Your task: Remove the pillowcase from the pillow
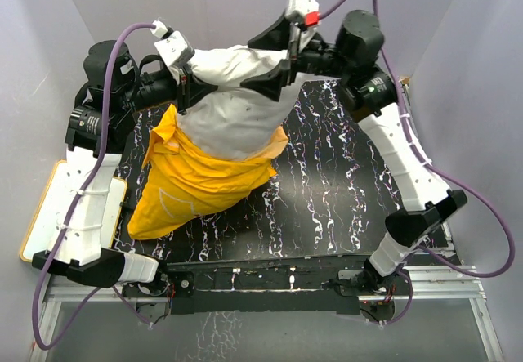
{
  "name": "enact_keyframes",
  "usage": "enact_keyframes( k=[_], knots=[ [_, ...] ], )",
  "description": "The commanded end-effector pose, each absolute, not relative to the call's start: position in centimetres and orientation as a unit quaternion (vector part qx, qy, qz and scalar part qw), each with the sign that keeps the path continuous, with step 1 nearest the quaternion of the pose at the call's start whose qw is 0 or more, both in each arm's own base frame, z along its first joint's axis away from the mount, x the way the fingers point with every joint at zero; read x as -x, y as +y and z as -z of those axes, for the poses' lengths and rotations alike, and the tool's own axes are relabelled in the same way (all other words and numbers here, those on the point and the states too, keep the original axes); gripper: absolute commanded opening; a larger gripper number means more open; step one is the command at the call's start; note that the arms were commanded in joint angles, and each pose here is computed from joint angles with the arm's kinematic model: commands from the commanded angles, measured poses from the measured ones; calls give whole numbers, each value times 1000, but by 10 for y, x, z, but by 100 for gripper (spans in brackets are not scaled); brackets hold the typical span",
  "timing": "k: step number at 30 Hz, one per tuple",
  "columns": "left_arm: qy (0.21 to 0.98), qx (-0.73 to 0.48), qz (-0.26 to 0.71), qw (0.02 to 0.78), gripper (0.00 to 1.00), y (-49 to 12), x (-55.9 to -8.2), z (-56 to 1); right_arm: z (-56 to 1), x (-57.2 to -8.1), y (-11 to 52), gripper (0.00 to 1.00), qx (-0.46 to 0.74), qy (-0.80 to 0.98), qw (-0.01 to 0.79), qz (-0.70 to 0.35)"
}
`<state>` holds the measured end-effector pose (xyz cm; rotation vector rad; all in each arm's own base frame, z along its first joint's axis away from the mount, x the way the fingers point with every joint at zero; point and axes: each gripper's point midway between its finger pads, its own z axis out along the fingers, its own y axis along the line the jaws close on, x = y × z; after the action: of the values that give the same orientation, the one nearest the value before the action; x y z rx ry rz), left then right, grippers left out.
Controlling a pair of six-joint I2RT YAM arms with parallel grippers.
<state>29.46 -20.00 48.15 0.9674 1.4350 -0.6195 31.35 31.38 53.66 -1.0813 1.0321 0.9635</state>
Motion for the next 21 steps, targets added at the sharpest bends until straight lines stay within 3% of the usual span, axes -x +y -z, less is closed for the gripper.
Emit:
enact_keyframes(
  k=[1, 8, 12, 15, 18, 19, 21],
  knots=[
    [614, -438, 292, 589, 0, -206, -279, -480, -544, -288, 330, 100, 537, 401, 630, -393],
    [606, -453, 292, 585, 0, -208, -273, -484, -496, -315, 354, 100, 558, 436, 609, -357],
    [604, -451, 296, 588, 0, -212, -281, -493, -424, -306, 383, 100, 599, 488, 552, -314],
    [599, -441, 297, 599, 0, -212, -283, -504, -375, -328, 390, 99, 575, 552, 539, -272],
    [602, -435, 292, 603, 3, -210, -284, -505, -329, -370, 384, 79, 523, 623, 529, -242],
    [606, -432, 286, 604, 17, -208, -284, -504, -322, -384, 379, 64, 497, 644, 525, -249],
    [619, -427, 268, 602, 72, -202, -286, -497, -324, -408, 360, 37, 442, 670, 531, -272]
  ],
)
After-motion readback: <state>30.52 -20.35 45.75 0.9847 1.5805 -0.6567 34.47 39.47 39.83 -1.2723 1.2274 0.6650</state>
